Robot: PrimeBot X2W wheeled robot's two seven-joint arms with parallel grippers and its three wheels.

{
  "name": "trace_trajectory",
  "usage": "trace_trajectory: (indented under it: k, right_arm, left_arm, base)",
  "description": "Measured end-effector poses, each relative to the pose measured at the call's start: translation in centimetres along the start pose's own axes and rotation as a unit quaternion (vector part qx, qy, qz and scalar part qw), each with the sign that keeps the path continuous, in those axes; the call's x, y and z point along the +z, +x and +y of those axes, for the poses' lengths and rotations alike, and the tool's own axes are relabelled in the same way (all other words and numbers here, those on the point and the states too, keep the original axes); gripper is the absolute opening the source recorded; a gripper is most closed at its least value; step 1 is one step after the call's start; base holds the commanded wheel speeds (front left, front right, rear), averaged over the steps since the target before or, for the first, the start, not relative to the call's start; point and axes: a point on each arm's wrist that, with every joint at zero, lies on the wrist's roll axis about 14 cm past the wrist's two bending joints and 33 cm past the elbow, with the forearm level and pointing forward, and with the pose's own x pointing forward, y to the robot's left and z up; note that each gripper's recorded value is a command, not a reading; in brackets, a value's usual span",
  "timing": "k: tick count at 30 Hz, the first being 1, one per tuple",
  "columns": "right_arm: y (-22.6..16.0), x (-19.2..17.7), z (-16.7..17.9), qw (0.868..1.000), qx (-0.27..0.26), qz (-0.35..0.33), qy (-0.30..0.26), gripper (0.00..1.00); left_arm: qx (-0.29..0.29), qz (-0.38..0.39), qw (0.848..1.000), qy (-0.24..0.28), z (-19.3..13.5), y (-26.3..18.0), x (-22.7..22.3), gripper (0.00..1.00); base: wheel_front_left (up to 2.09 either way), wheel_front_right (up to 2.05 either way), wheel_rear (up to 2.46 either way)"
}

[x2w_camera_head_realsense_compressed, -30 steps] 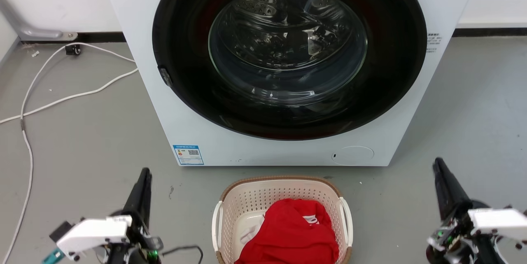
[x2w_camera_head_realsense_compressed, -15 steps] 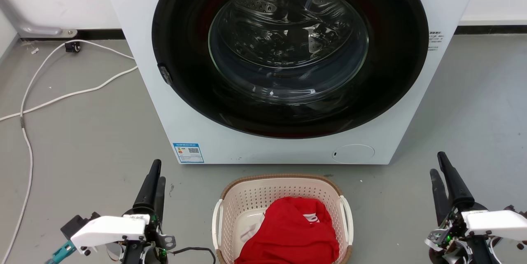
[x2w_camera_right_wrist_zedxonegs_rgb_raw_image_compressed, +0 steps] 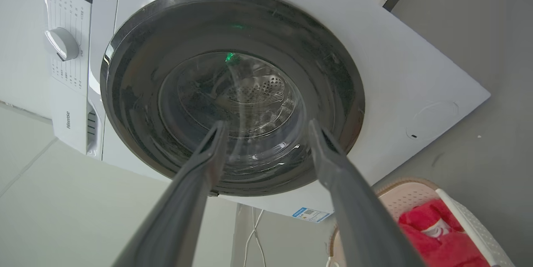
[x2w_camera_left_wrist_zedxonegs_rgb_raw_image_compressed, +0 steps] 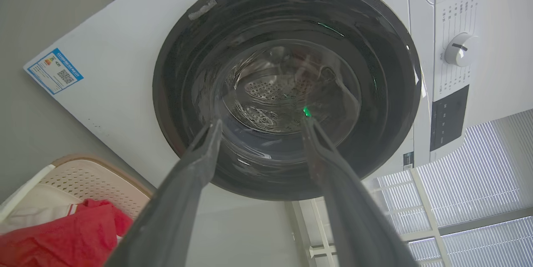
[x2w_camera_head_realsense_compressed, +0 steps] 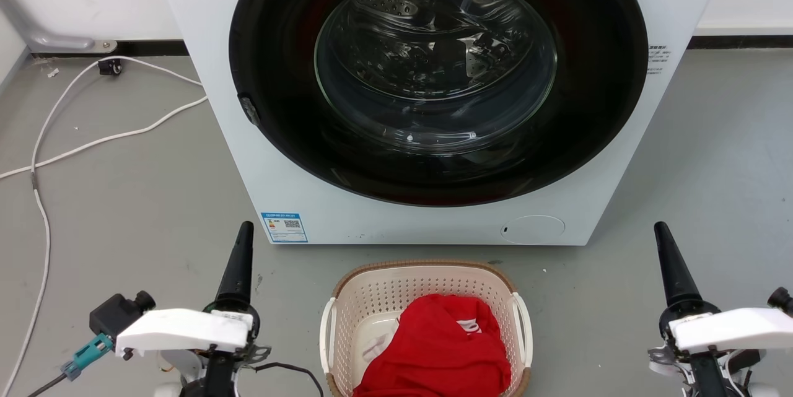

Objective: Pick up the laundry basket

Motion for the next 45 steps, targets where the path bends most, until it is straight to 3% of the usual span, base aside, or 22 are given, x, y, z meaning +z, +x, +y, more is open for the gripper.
trace_trajectory:
  k: [7, 19, 45]
  right_arm:
    - [0.1, -0.3, 0.7, 0.996, 0.012, 0.002, -0.089, 1.00]
    - [0.0, -0.9, 1.3, 0.977, 0.027, 0.007, -0.211, 1.00]
    - [-0.1, -2.2, 1.4, 0.921, 0.041, 0.034, -0.386, 1.00]
  left_arm:
    - [-0.009, 0.009, 0.997, 0.081, -0.5, 0.0, -0.7, 1.00]
    - [-0.022, 0.020, 0.978, 0.205, -0.8, -0.2, -1.8, 1.00]
    - [-0.042, 0.041, 0.913, 0.403, -0.8, -0.2, -3.7, 1.00]
  base:
    - [0.00, 0.00, 0.00]
    - [0.00, 0.00, 0.00]
    - [0.00, 0.00, 0.00]
